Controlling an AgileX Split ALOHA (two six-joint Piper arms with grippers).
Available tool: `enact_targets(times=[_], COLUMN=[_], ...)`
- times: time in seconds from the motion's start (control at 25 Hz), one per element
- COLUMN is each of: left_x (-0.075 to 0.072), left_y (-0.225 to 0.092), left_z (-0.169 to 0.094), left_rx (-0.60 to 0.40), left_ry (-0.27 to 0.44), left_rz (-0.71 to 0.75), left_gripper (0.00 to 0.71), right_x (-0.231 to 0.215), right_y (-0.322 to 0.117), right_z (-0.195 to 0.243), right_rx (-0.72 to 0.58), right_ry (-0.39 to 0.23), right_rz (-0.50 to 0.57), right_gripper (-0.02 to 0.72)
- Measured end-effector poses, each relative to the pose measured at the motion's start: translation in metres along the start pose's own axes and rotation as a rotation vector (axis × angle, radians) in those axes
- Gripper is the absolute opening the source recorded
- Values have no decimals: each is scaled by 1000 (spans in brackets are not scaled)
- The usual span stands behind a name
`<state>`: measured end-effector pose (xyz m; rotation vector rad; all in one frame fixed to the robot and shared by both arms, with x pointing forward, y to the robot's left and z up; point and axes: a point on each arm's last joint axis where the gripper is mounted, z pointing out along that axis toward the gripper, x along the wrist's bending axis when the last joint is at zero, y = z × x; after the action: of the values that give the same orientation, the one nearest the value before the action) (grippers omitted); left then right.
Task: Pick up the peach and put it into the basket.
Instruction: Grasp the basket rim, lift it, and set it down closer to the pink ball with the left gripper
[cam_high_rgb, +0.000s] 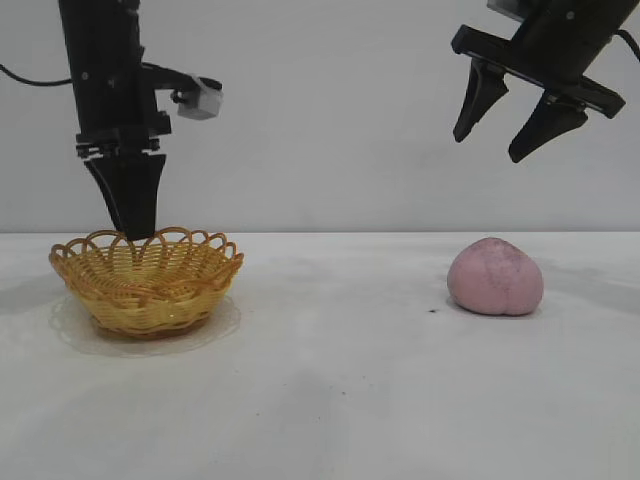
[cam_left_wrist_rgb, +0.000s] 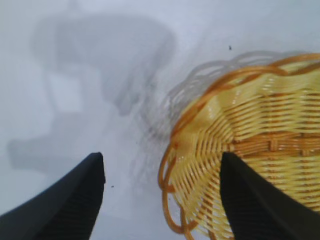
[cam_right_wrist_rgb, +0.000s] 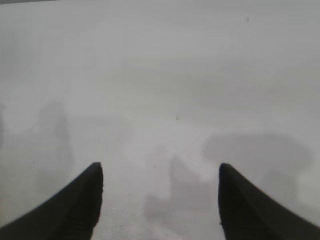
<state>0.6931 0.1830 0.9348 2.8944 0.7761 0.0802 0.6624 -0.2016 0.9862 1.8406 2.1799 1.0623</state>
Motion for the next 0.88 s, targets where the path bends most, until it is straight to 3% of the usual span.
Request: enact_targets(times=[0.08,0.16,0.24,0.4,0.44,0.52,0.88], left_x=[1,2,2,1,1,-2,9], left_y=[0,0,1,1,1,3,1], left_z=[7,8,8,6,5,-1,-29], left_rx=[2,0,-2,5,7,4,-121], left_ry=[-2,1,4,-8,-17,-62,-174], left_rz=[12,15,18,-8,-26,-94,-685], left_gripper=[285,139,60,68,0,0,0], right_x=[0,0,0,0,0,-1,-1], right_y=[0,0,0,0,1,1,1], right_z=[0,0,0,0,0,0,0], right_rx=[0,0,0,-5,-7,-12,-11], right_ry=[0,0,0,-3,-4,-7,-7], right_rz=[0,-9,-15,-17,-18,-17,-21], right_gripper=[427,427,427,427,427,427,427])
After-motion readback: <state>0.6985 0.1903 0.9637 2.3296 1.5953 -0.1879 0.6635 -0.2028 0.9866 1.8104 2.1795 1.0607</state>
